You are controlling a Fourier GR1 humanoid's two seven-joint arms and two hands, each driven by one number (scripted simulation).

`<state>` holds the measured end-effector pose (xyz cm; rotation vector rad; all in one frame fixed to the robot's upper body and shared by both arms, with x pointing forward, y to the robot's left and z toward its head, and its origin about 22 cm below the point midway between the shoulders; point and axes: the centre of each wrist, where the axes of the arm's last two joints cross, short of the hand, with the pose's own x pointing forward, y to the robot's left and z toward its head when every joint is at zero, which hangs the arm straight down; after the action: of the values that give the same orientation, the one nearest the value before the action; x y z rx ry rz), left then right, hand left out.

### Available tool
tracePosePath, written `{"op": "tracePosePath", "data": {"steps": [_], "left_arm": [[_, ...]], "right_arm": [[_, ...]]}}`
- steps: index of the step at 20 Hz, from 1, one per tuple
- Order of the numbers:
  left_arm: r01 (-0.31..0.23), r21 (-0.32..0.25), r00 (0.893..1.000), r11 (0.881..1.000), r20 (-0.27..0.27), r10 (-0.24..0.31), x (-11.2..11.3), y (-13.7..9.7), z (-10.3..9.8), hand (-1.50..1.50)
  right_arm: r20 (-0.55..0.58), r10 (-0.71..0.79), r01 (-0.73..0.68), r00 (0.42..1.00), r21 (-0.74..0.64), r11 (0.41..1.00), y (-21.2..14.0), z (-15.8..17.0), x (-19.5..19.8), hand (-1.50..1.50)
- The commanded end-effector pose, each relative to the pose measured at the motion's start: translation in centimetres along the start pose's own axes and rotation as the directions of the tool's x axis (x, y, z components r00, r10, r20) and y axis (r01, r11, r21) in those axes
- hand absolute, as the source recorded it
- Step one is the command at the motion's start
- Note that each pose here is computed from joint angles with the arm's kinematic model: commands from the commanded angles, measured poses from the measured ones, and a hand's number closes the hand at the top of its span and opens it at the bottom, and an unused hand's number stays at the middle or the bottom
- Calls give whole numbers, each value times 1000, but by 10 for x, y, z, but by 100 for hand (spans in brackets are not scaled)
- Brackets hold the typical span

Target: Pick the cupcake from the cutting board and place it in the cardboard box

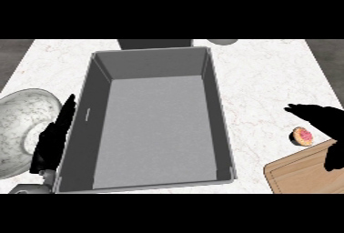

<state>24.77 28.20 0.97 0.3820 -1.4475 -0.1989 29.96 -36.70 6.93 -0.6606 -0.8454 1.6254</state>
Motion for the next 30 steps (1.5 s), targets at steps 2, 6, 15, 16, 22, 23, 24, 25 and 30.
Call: {"op": "tracePosePath", "data": {"steps": [2, 6, 15, 16, 22, 23, 24, 25, 30], "left_arm": [[16, -5, 1000, 1000, 15, -16, 6, 0, 3, 0], [-3, -1, 1000, 1000, 17, 3, -2, 16, 10, 0], [12, -1, 1000, 1000, -7, -12, 13, 16, -1, 0], [-5, -9, 1000, 1000, -6, 5, 12, -4, -4, 0], [-8, -13, 1000, 1000, 2, 8, 3, 7, -4, 0], [2, -10, 1000, 1000, 3, -2, -22, -1, 3, 0], [1, -21, 1000, 1000, 3, -1, 1, 6, -3, 0], [3, -10, 1000, 1000, -3, -3, -29, 27, 26, 0], [-5, -1, 1000, 1000, -3, 5, 7, 3, 17, 0]], "right_arm": [[2, 2, -2, 1000, 0, 1000, 10, -1, 5, -150], [-2, 0, 0, 1000, -5, 1000, 2, -8, 7, -150], [-10, -14, 14, 1000, 5, 1000, 19, -17, 4, -150], [1, -21, 21, 1000, -1, 1000, 26, -8, -4, -150], [-5, -8, 8, 1000, 18, 1000, 35, -35, 3, -150], [4, 4, -4, 1000, -3, 1000, 35, -30, -9, -150], [1, 23, -23, 1000, 21, 1000, 49, -34, -10, -150], [-15, 9, -9, 1000, 31, 999, 44, -22, -8, -150], [-10, -24, 25, 1000, 70, 997, 46, -30, -15, 150]]}}
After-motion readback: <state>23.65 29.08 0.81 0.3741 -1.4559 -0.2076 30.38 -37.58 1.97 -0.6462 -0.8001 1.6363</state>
